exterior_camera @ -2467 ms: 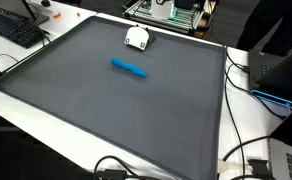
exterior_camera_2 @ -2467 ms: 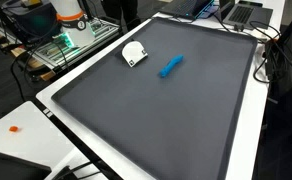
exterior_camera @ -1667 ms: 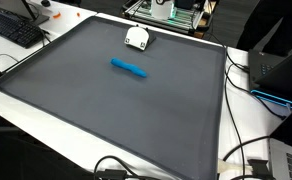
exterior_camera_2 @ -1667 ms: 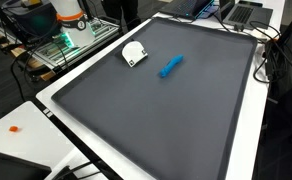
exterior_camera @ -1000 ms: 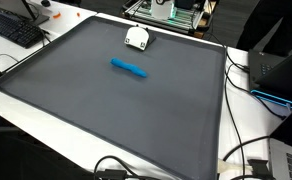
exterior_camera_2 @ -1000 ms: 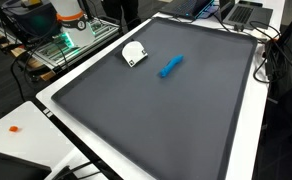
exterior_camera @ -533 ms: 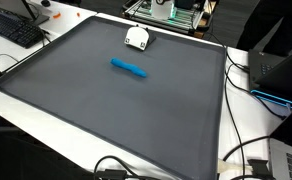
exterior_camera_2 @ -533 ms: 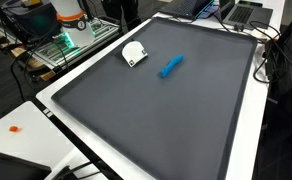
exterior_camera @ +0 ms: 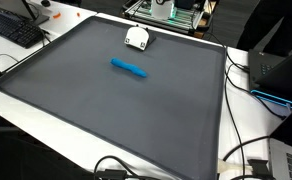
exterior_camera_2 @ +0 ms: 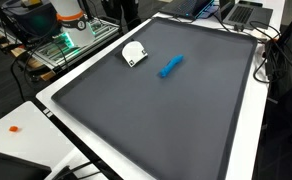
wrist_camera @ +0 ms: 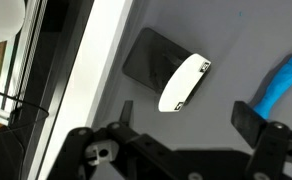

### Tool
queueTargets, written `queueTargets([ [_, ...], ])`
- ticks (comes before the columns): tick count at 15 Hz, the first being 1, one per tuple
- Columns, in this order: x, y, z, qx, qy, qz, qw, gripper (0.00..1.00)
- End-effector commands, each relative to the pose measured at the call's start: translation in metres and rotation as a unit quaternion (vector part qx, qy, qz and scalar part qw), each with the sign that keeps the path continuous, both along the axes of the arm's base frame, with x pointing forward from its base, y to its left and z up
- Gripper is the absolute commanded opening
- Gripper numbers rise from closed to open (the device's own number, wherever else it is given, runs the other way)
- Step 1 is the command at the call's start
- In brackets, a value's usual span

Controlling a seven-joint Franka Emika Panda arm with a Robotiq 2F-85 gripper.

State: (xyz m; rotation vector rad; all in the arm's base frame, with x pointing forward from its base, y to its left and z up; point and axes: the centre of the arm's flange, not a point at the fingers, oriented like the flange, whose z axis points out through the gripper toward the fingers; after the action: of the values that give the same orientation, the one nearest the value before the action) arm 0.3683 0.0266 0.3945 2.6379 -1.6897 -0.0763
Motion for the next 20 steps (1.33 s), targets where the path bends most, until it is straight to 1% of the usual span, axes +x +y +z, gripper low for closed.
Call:
queueTargets([
  [1, -0.001, 0.004, -0.041, 0.02, -0.002, -0.062, 0.9979, 1.0],
  [3, -0.002, 0.002, -0.064, 0.012, 0.004, -0.069, 0.9976, 1.0],
  [9, 0.002, 0.007, -0.109, 0.024, 0.016, -0.088, 0.9957, 1.0],
  [10, 0.003, 0.008, -0.114, 0.026, 0.014, -0.091, 0.9954, 1.0],
  [11, 0.005, 0.007, -0.12, 0.026, 0.003, -0.089, 0.9957, 1.0],
  [14, 0.013, 0.003, -0.135, 0.028, -0.01, -0.105, 0.994, 1.0],
  [16, 0.016, -0.001, -0.144, 0.031, -0.011, -0.123, 0.9919, 1.0],
  [20, 0.018, -0.006, -0.16, 0.035, 0.002, -0.16, 0.9866, 1.0],
])
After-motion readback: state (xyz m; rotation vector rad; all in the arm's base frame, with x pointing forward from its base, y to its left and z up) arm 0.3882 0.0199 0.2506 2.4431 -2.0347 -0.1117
